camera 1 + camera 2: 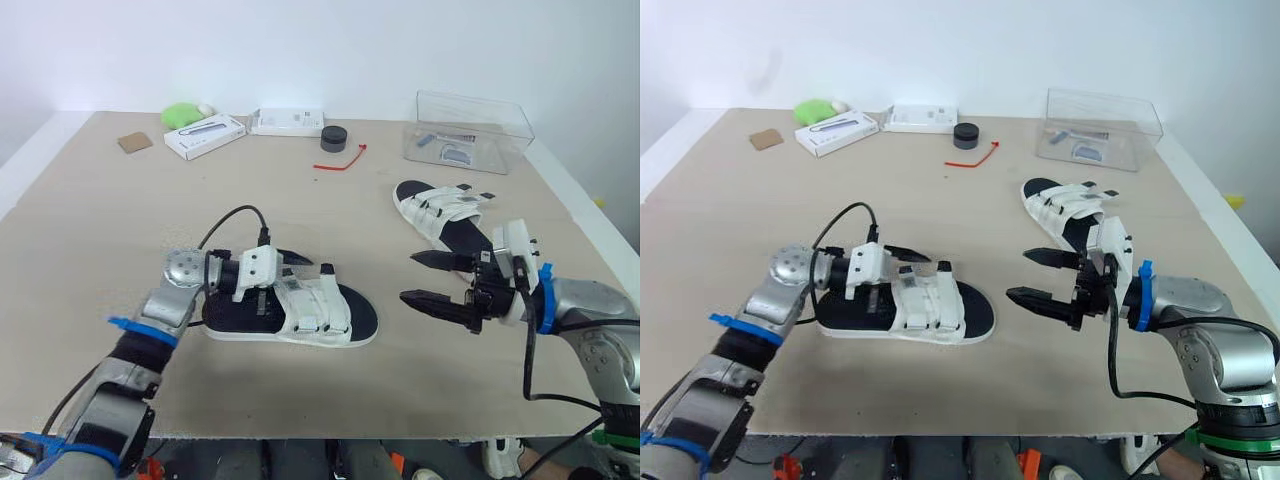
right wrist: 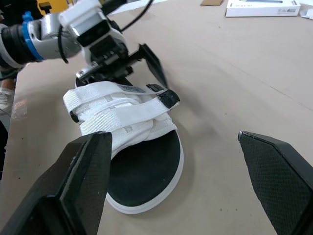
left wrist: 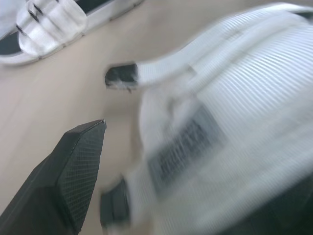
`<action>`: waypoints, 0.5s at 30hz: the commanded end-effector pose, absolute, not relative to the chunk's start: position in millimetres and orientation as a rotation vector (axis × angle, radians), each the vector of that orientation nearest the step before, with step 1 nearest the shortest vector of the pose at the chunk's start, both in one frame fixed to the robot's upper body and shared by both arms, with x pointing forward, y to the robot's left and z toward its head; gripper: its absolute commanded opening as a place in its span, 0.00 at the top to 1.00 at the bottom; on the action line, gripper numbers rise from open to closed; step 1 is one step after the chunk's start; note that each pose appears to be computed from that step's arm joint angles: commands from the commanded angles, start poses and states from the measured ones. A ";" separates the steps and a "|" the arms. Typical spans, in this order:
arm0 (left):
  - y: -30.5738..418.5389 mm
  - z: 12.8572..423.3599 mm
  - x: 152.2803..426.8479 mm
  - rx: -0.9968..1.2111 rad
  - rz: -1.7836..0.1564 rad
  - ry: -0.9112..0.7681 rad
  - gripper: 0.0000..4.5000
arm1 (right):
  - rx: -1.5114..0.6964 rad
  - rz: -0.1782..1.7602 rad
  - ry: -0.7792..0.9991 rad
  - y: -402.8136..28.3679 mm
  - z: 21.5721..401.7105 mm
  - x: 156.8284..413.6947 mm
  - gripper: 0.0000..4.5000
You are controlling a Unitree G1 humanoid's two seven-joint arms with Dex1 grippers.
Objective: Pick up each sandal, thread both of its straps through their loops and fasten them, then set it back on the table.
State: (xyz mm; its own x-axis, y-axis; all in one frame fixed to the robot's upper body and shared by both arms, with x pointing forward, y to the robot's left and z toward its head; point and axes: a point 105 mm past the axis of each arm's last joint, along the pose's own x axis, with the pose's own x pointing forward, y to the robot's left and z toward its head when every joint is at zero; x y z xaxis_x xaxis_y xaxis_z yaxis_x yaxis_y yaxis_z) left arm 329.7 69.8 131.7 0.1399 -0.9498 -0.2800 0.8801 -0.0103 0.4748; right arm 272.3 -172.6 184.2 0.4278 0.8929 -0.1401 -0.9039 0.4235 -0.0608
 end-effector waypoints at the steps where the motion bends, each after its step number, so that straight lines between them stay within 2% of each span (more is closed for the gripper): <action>1: 63.5 139.4 333.1 0.639 -1.461 -0.184 0.11 | -0.157 1.129 0.047 -173.9 195.2 267.2 0.00; 2: 61.9 139.1 334.0 0.640 -1.462 -0.186 0.12 | -0.158 1.127 0.047 -173.7 194.6 266.4 0.00; 3: 60.9 139.0 334.6 0.641 -1.462 -0.189 0.23 | -0.157 1.127 0.046 -173.6 194.3 265.5 0.00; 4: 59.9 139.1 335.1 0.639 -1.461 -0.191 0.30 | -0.156 1.127 0.046 -173.3 194.0 264.7 0.00; 10: 60.3 139.1 337.4 0.611 -1.454 -0.174 0.93 | -0.156 1.132 0.038 -171.0 194.0 262.3 0.00; 11: 62.1 139.3 340.5 0.617 -1.432 -0.164 1.00 | -0.157 1.133 0.033 -169.7 194.6 262.5 0.00; 14: 70.1 145.8 354.5 0.600 -1.327 -0.136 1.00 | -0.162 1.138 0.018 -165.9 196.4 263.5 0.00; 15: 79.1 152.8 366.5 0.589 -1.235 -0.123 1.00 | -0.162 1.133 0.003 -163.8 198.3 265.8 0.00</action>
State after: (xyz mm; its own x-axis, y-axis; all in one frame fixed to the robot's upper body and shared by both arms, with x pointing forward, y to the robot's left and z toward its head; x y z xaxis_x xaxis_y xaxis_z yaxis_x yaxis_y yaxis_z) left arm 348.0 64.0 135.4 0.2170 -0.9414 -0.2581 0.8847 0.0779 0.4596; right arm 267.2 -169.2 180.9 0.4314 0.8923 -0.1331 -0.9021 0.4276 -0.0576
